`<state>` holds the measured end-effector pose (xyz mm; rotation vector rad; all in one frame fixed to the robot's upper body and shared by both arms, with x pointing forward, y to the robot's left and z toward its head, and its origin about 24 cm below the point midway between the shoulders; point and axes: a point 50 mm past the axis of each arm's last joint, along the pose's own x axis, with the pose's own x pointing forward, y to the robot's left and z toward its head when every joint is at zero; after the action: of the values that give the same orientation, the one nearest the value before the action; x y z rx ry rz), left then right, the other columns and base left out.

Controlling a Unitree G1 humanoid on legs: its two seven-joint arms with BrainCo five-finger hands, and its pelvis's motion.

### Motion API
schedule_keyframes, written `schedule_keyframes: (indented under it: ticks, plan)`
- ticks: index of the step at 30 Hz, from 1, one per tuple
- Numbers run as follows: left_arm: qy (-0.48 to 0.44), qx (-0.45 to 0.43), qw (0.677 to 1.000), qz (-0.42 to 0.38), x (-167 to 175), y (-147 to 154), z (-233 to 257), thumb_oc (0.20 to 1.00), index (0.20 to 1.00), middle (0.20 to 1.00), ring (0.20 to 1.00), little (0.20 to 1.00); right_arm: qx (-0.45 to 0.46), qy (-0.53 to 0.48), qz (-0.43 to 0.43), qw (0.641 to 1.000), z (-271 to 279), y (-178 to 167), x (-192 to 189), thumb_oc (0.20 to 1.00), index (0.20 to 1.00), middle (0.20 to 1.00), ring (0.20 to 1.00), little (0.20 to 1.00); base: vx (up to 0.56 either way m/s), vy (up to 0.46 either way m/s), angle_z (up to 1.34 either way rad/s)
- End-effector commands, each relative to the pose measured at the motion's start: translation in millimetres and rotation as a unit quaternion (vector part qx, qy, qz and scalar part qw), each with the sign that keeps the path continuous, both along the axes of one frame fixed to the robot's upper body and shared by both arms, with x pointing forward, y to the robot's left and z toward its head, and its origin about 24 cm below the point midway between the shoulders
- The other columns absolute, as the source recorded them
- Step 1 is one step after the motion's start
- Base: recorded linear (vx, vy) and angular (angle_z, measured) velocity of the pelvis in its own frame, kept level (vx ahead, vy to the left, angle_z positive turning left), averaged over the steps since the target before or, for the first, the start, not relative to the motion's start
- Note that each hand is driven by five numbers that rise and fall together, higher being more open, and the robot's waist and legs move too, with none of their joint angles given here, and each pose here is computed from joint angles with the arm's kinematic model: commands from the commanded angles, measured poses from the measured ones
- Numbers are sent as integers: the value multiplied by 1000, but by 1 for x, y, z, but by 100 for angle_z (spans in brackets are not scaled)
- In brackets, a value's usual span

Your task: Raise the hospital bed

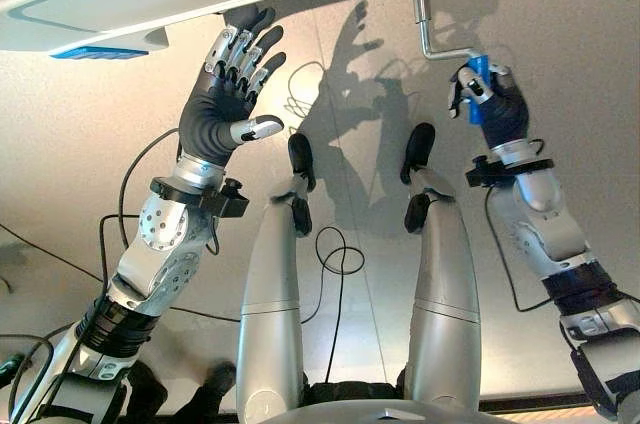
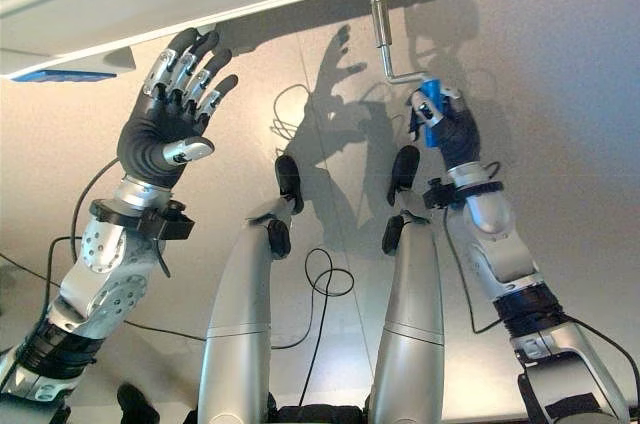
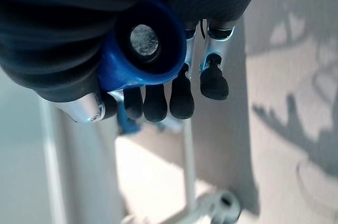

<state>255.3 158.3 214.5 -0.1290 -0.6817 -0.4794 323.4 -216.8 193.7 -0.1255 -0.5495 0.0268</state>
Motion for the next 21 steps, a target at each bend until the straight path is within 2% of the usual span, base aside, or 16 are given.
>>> schedule_keyframes:
  ticks: [1,7,11,12,18,19,21]
  plan:
    - [-73,-37,996,-46,-25,-7,21,1000,1000,1000,1000,1000,49,-169,-99,980,78,-37,-9,200,200,200,200,200,0,0,0]
    - [-70,-30,996,-55,-25,-12,20,1000,1000,1000,1000,1000,-6,-95,-201,975,64,-61,12,200,200,200,200,200,0,0,0]
    - [-63,-24,996,-64,-26,-16,17,1000,1000,1000,1000,1000,-59,-22,-246,967,48,-75,28,200,200,200,200,200,0,0,0]
    - [-62,-18,995,-70,-25,-19,17,1000,1000,1000,1000,1000,-75,22,-275,958,37,-86,35,200,200,200,200,200,0,0,0]
    - [-58,-8,994,-87,-25,-26,16,1000,1000,1000,1000,1000,-104,117,-308,938,16,-102,48,200,200,200,200,200,0,0,0]
    - [-59,0,994,-93,-25,-29,17,1000,1000,1000,1000,1000,-145,157,-319,923,8,-106,52,200,200,200,200,200,0,0,0]
    - [-61,2,994,-95,-24,-31,18,1000,1000,1000,1000,1000,-157,179,-319,917,2,-105,54,200,200,200,200,200,3,3,2]
